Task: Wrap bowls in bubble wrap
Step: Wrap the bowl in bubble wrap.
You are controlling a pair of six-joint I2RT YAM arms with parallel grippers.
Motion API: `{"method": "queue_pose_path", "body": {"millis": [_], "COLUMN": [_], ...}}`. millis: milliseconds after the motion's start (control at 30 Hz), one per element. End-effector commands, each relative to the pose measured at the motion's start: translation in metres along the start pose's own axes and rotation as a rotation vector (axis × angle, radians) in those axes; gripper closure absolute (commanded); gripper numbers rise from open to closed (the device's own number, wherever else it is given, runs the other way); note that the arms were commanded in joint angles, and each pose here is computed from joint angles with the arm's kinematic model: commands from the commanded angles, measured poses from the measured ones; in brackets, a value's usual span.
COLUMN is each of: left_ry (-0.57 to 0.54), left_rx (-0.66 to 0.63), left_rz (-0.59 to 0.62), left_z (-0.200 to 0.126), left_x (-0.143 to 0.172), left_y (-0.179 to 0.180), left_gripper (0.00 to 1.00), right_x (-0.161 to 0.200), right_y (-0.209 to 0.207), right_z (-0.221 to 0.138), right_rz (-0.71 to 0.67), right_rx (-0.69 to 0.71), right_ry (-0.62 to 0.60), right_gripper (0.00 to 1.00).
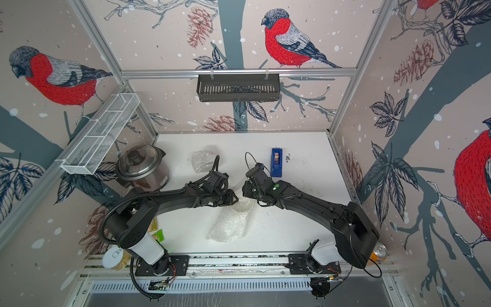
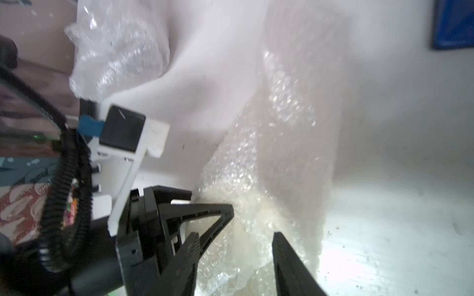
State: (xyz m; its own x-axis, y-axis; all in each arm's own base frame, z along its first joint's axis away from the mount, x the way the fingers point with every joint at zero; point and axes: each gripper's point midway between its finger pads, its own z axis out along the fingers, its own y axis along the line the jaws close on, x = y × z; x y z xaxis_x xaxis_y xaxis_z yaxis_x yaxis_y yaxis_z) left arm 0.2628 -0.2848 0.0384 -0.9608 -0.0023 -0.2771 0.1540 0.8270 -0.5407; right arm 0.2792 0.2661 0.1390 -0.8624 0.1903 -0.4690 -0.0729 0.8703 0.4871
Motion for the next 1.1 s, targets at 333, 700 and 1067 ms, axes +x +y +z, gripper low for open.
{"method": "queue_pose_path", "body": {"millis": [333, 700, 1067], "left_ry": [0.022, 0.02, 0.032], "left_rx": [-0.054, -0.071, -0.088], "left_rz": [0.058, 0.074, 0.063], "left_z": [0.001, 0.0, 0.004], "left_x": [0.007, 0.003, 0.007], "left_y": [0.009, 0.006, 0.011], "left_gripper": [0.69, 0.7, 0.74], "right_x": [-0.084, -0.09, -0.091], "right_y": [-0.042, -0.062, -0.051], "right_z": [0.055, 0.135, 0.128], "right_rz": [-0.152, -0.236, -0.238], "right_rx": [-0.02, 0.098, 0.053], "right_ry": [0.051, 0.171, 0.165], "right_gripper": [0.28, 0.25, 0.95]}}
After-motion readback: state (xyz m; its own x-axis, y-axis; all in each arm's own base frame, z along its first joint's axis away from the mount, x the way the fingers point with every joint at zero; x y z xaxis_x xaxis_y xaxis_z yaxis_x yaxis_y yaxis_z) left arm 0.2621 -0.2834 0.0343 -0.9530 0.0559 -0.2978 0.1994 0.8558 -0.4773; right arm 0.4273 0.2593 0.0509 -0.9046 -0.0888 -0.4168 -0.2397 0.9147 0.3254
